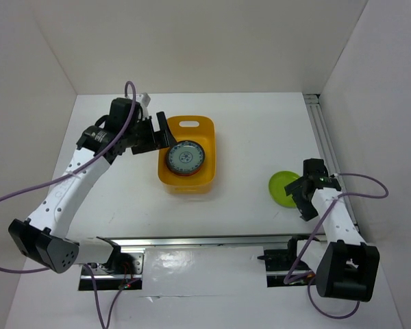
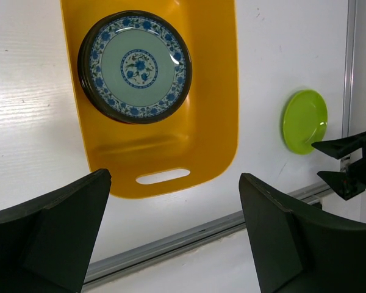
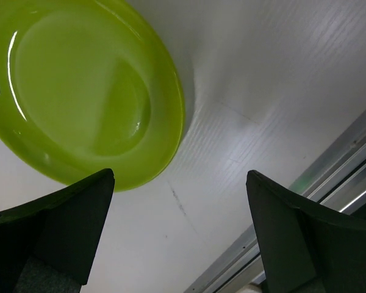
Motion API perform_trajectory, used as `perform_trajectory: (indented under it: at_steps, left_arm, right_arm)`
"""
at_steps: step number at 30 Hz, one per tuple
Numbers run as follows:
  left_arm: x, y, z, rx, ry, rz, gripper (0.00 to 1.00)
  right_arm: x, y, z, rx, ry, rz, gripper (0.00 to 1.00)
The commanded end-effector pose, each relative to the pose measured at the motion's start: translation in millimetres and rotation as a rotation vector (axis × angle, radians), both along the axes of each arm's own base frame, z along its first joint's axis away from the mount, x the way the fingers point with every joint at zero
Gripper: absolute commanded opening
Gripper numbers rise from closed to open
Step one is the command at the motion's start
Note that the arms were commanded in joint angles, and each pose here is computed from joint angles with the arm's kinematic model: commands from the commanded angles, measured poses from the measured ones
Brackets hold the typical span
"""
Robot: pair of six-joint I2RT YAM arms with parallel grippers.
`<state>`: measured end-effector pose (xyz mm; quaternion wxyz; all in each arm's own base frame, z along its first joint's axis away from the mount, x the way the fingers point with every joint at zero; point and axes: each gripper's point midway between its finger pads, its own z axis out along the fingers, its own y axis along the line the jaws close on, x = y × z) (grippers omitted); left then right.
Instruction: Place the plates into the plastic bin on the countertop
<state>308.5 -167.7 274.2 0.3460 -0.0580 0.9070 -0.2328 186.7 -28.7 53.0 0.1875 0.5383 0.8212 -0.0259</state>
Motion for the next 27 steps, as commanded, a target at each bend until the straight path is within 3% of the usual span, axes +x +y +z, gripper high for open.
perform_trajectory:
  at_steps: [1,6,13,18,19,23,26,27]
  left_arm:
    - [-5.0,-1.9,27.1,-0.044,-0.086,-0.033,1.0]
    - [-10.6,-0.5,24.0,-0.033,-0.09,-0.054,1.0]
    - [-9.7,-0.9,21.9,-0.033,-0.09,-0.054,1.0]
    - [-8.1,1.9,21.9,-0.033,-0.09,-0.045,1.0]
    - [-8.1,1.9,21.9,-0.033,-0.09,-0.045,1.0]
    - [-8.2,5.2,24.8,-0.035,-0.099,-0.036,1.0]
    - [-6.5,8.5,24.9,-0.035,-0.099,-0.025,1.0]
    - [-6.5,8.5,24.9,-0.035,-0.099,-0.025,1.0]
  right_arm:
    - [27.7,-18.8,6.6,-0.082,-0.12,-0.048,0.95]
    - [40.6,-24.4,0.9,-0.103,-0.139,-0.056,0.95]
    - [35.9,-27.8,-26.9,-0.116,-0.053,-0.051,0.93]
    - [24.2,-30.2,-47.9,-0.118,0.017,-0.052,0.8]
    - [23.1,-30.0,-50.0,-0.117,0.027,-0.052,0.73]
    - [18.3,-27.0,-61.3,-0.097,0.064,-0.06,0.67]
    - [11.6,-23.9,-72.6,-0.081,0.109,-0.055,0.57]
    - [10.4,-23.7,-74.3,-0.079,0.118,-0.054,0.49]
